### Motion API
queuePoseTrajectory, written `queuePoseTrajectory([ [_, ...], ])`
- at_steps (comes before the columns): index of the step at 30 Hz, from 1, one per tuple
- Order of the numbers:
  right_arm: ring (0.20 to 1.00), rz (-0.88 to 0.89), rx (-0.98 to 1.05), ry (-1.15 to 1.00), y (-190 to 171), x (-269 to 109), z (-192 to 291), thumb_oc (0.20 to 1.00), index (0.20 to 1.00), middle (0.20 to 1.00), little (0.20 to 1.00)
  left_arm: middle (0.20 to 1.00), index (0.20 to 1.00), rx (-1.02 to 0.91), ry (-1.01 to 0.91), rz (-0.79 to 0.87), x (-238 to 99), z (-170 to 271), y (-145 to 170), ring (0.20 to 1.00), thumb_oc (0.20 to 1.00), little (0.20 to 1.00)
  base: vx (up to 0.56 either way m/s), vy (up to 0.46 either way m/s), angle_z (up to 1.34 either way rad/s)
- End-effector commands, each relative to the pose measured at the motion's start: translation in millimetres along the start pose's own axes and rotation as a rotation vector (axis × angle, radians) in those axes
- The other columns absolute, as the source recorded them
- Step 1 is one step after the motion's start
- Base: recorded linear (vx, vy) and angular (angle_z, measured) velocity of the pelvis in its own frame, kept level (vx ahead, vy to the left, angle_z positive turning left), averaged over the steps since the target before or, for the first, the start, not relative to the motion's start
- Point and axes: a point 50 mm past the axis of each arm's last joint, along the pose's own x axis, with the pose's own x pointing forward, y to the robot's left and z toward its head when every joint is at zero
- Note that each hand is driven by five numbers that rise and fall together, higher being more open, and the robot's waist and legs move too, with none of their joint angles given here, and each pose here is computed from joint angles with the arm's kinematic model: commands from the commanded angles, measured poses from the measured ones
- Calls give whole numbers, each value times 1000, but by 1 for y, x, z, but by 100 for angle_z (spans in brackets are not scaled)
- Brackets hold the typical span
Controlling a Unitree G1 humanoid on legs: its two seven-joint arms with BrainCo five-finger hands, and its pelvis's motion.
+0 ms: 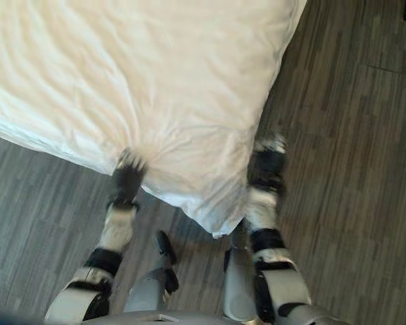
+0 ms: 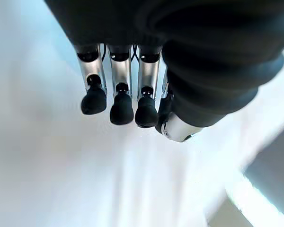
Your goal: Making the bed.
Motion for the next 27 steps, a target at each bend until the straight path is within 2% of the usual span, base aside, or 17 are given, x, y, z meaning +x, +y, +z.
queuePoseTrajectory([
  [1,1000,69,-80,-85,14,7,19,1000,1000,1000,1000,1000,1000,263,-171,63,-8,71,32,1000,1000,1000,47,-10,20],
  [5,1000,142,-265,-61,19,7,33,1000,1000,1000,1000,1000,1000,330,-303,-3,-3,107,10,1000,1000,1000,61,-17,34],
  [9,1000,274,-611,43,28,0,33,1000,1000,1000,1000,1000,1000,363,-498,-235,-2,147,-54,1000,1000,1000,61,-11,18],
  [10,1000,314,-710,84,27,-5,30,1000,1000,1000,1000,1000,1000,365,-544,-316,-5,153,-74,1000,1000,1000,122,-8,3],
  [11,1000,361,-867,146,20,-16,26,1000,1000,1000,1000,1000,1000,382,-628,-467,-16,163,-110,1000,1000,1000,84,-15,5],
  [12,1000,360,-869,147,20,-17,26,1000,1000,1000,1000,1000,1000,383,-628,-464,-16,162,-110,1000,1000,1000,88,-10,4],
  [14,1000,411,-1119,175,16,-28,25,1000,1000,1000,1000,1000,1000,502,-733,-616,-36,168,-147,1000,1000,1000,97,11,1],
  [15,1000,410,-1121,175,16,-29,25,1000,1000,1000,1000,1000,1000,504,-733,-614,-36,168,-147,1000,1000,1000,88,26,-6],
  [16,1000,434,-1224,138,20,-32,28,1000,1000,1000,1000,1000,1000,580,-771,-628,-43,168,-154,1000,1000,1000,0,12,-4],
  [17,1000,434,-1224,138,20,-32,28,1000,1000,1000,1000,1000,1000,580,-771,-627,-43,168,-154,1000,1000,1000,63,37,-8],
  [19,1000,433,-1266,109,22,-34,29,1000,1000,1000,1000,1000,1000,702,-818,-618,-50,166,-160,1000,1000,1000,40,44,-6],
  [20,1000,477,-1338,51,31,-43,35,1000,1000,1000,1000,1000,1000,936,-872,-654,-61,159,-171,1000,1000,1000,6,46,-7],
  [21,1000,477,-1338,51,31,-44,35,1000,1000,1000,1000,1000,1000,937,-872,-653,-61,159,-171,1000,1000,1000,38,119,-7],
  [22,1000,517,-1363,20,37,-54,37,1000,1000,1000,1000,1000,1000,1024,-869,-725,-72,145,-175,1000,1000,1000,14,74,-17],
  [25,1000,485,-1272,87,24,-75,31,1000,1000,1000,1000,1000,1000,1109,-775,-818,-77,115,-176,1000,1000,1000,-9,135,-23],
  [26,1000,471,-1225,157,15,-83,23,1000,1000,1000,1000,1000,1000,1237,-748,-813,-72,105,-172,1000,1000,1000,-141,138,-30],
  [27,1000,483,-1218,174,15,-85,20,1000,1000,1000,1000,1000,1000,1280,-756,-807,-70,102,-173,1000,1000,1000,-191,157,-42],
])
